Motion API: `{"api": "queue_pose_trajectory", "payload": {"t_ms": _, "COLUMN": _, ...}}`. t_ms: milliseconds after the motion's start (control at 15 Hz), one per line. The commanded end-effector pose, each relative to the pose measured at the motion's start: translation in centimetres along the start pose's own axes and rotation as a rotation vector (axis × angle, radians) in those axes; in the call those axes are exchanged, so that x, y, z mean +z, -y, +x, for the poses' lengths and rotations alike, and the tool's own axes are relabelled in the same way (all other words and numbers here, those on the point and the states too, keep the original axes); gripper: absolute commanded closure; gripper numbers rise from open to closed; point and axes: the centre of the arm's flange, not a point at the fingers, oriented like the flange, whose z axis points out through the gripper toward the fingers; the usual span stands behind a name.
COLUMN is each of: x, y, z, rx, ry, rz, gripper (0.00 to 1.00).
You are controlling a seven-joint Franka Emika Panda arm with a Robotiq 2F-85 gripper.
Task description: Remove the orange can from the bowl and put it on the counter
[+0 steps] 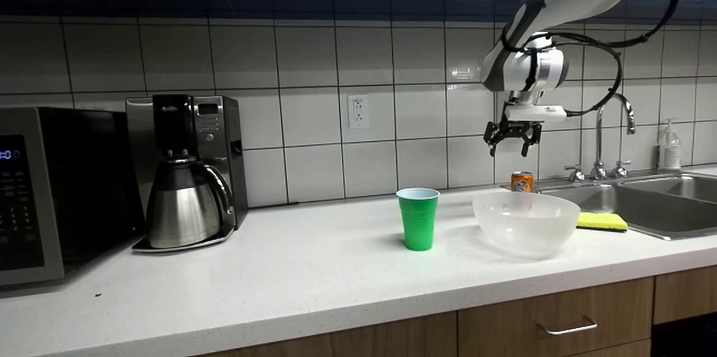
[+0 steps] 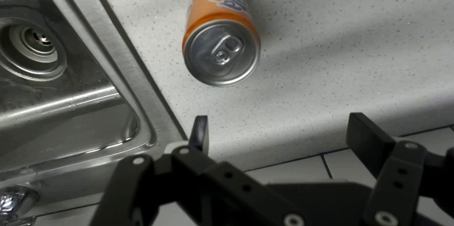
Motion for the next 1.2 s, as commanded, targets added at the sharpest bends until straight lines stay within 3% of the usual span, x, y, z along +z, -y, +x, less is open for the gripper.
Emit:
{"api": "queue_pose_trajectory", "payload": {"t_ms": 0, "x": -4.5, "y": 1.9, "z": -3.2, "rx": -0.010, "ry": 0.036, "rz": 0.026, "gripper": 0.00}}
{"api": "queue_pose_trajectory", "payload": {"t_ms": 533, "x": -11.7, "y": 3.7, "z": -8.4, "rx": -0.038, "ry": 0.078, "rz": 0.041, "gripper": 0.00}}
{"api": "queue_pose_trajectory", "payload": {"t_ms": 1133, "x": -21.4, "y": 4.5, "z": -17.0, "rx": -0.041, "ry": 0.144, "rz": 0.071, "gripper": 0.00}}
